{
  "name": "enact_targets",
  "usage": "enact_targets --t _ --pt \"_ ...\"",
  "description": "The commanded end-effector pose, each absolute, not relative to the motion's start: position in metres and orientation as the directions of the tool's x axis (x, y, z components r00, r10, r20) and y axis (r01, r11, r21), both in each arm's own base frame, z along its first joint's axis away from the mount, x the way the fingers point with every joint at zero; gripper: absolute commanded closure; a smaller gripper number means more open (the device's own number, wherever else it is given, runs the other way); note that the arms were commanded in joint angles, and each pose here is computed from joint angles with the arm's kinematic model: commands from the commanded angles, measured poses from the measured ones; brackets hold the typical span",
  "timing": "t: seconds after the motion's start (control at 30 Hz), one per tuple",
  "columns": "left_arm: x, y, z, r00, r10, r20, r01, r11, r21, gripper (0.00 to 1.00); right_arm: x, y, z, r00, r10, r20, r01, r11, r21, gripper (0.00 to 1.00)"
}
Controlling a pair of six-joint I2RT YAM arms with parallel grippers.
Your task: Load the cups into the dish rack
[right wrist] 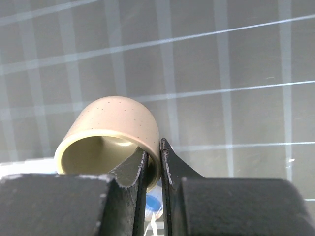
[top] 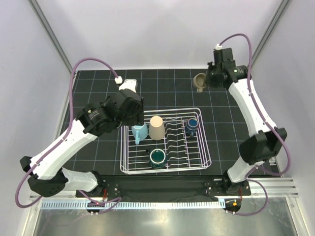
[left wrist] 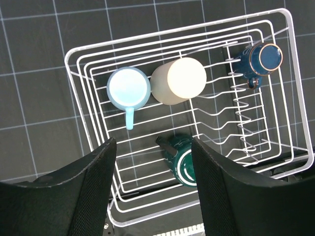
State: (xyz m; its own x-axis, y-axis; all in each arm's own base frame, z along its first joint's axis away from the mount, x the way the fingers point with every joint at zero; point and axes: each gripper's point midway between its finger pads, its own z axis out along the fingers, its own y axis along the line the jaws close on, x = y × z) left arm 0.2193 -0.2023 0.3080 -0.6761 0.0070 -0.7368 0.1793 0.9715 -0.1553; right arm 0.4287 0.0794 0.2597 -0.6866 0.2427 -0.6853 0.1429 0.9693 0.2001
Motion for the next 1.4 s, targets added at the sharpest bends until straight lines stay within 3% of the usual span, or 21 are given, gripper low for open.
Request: enact_targets --t 0.0,0.23,0.43,1.37 --pt "0.217 -0.203 0.318 -0.677 -0.041 -0.735 0.165 0.964 -0.206 0.39 0.383 0.112 0.269 -0.730 0.160 -0.664 0.033 0.979 0.200 0.96" --pt "0.214 -0.218 0.316 -0.699 -0.094 -0.709 0.166 0.943 -0.289 0.44 0.319 0.178 0.288 -0.734 0.039 -0.678 -0.162 0.959 0.232 0.96" --pt "0.219 -0.235 0.315 -0.711 -0.115 -0.693 0.176 0.926 -0.334 0.44 0.301 0.212 0.295 -0.733 -0.019 -0.680 -0.228 0.949 0.218 0.96" --pt "0.239 -0.250 0.315 -0.697 -0.244 -0.674 0.091 0.903 -0.421 0.36 0.261 0.292 0.315 -0.642 -0.012 -0.767 -0.227 0.958 0.175 0.96"
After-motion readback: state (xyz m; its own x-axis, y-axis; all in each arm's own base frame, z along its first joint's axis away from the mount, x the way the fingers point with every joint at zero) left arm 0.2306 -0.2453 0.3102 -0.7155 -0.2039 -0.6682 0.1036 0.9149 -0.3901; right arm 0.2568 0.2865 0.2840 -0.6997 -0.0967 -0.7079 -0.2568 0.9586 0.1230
